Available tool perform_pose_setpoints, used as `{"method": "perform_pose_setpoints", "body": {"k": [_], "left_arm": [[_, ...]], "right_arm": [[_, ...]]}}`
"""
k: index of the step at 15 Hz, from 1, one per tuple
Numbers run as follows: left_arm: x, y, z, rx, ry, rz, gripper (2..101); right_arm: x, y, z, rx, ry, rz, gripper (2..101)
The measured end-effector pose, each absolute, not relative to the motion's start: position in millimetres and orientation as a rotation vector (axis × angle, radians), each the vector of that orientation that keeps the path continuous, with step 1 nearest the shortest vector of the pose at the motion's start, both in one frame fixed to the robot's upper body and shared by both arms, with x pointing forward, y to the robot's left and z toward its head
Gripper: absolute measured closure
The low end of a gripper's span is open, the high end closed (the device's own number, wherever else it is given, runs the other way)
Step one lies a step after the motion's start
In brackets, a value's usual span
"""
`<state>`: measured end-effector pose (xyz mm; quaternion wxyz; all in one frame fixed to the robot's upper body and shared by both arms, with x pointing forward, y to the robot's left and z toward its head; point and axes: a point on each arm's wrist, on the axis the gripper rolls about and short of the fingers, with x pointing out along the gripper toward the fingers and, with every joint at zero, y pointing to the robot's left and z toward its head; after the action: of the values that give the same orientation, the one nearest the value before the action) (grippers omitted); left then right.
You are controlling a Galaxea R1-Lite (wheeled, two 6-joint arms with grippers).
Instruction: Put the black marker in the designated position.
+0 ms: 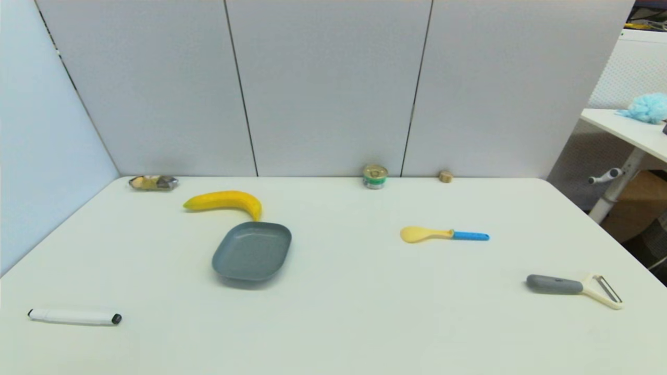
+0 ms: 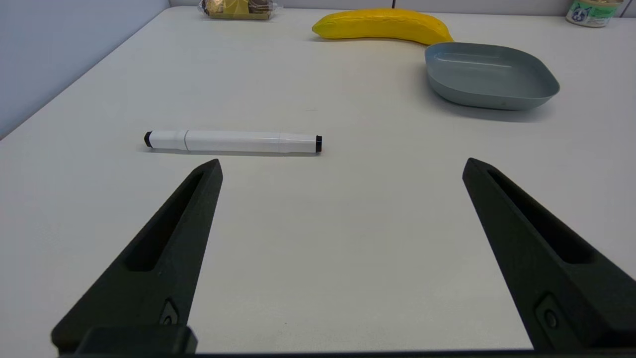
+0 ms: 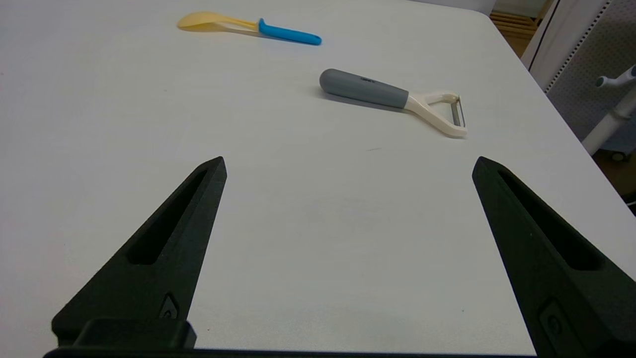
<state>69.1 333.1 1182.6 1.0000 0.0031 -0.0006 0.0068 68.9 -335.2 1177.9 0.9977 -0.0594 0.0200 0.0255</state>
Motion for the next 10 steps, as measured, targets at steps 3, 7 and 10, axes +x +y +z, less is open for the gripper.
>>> {"method": "perform_pose_setpoints", "body": {"k": [3,7,10], "left_arm": [[69.1,333.2,1182.6,0.006,-0.001,0.014,5.3],[69.1,333.1,1182.6,0.006,-0.001,0.014,5.3],[69.1,333.1,1182.6,0.006,-0.001,0.013,5.3]], "right_arm": [[68.9,-335.2,1177.9,-0.119,0.040,0.051,4.3],[68.9,-335.2,1177.9,-0.119,0.040,0.051,4.3],[68.9,-335.2,1177.9,-0.119,0.040,0.051,4.3]]}}
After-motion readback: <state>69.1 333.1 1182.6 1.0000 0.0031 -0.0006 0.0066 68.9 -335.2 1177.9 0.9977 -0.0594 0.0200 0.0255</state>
